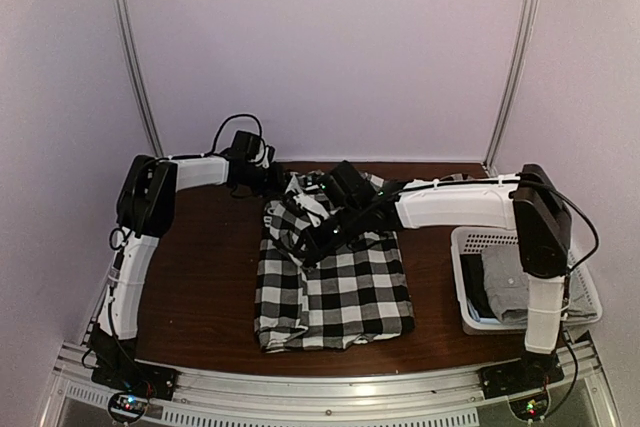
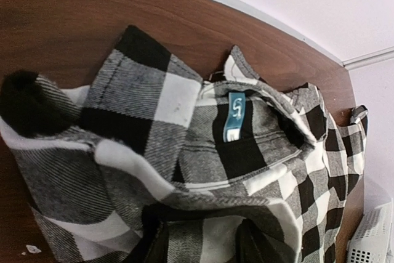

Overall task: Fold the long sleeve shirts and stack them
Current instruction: Fold the flattened shirt at the center of the board.

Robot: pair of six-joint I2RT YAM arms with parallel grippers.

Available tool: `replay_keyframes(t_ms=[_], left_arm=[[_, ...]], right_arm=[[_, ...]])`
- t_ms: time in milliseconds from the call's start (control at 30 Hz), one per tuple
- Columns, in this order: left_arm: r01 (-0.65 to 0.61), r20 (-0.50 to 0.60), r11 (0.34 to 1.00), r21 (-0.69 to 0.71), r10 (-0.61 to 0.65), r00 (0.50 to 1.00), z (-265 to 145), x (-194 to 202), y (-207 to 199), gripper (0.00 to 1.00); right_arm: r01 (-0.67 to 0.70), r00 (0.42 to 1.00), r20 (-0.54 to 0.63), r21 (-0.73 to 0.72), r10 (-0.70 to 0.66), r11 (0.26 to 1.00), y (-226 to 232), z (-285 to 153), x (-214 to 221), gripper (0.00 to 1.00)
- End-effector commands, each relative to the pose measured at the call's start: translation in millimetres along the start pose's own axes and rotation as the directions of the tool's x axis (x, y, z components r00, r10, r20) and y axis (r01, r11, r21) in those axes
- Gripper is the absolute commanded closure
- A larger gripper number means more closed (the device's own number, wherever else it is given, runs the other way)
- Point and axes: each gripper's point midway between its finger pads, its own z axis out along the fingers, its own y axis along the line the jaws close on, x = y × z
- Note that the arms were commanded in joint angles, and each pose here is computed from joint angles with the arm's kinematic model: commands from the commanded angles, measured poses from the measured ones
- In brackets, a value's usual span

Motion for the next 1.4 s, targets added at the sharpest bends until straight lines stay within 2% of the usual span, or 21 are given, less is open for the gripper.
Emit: replay_keyframes(t_ms=[0,500,933,1167,1367], left_arm=[[-0.008,0.051,1.000,-0.022,0.009,0.999,-6.5,-22.0,7.0,0.57],[-0.037,0.098,0.998,-0.040,0.041,0.994,-21.3,-49.8,12.7,0.51],[-0.061,0.133,0.991,-0.120,0.077,0.988,-55.0,-55.9,23.2,0.39],[-0.070,0.152,0.989,-0.133,0.090,0.984,-69.0,-62.5,22.9,0.39],[-0.068,0.148,0.987,-0.146,0.090,0.985,-78.1,-57.0,22.8,0.39]], right_arm=[[0.023,0.999,-0.031,-0.003,-0.023,1.000,5.3,10.8,5.1,1.00],[0.020,0.996,-0.085,-0.014,-0.021,1.000,13.1,32.1,22.4,1.00],[0.036,0.991,-0.130,-0.022,-0.039,0.999,17.5,42.1,36.6,0.97],[0.050,0.990,-0.129,-0.042,-0.055,0.998,28.0,42.8,37.0,0.97],[0.056,0.985,-0.160,-0.050,-0.063,0.997,29.5,46.3,48.0,0.85]])
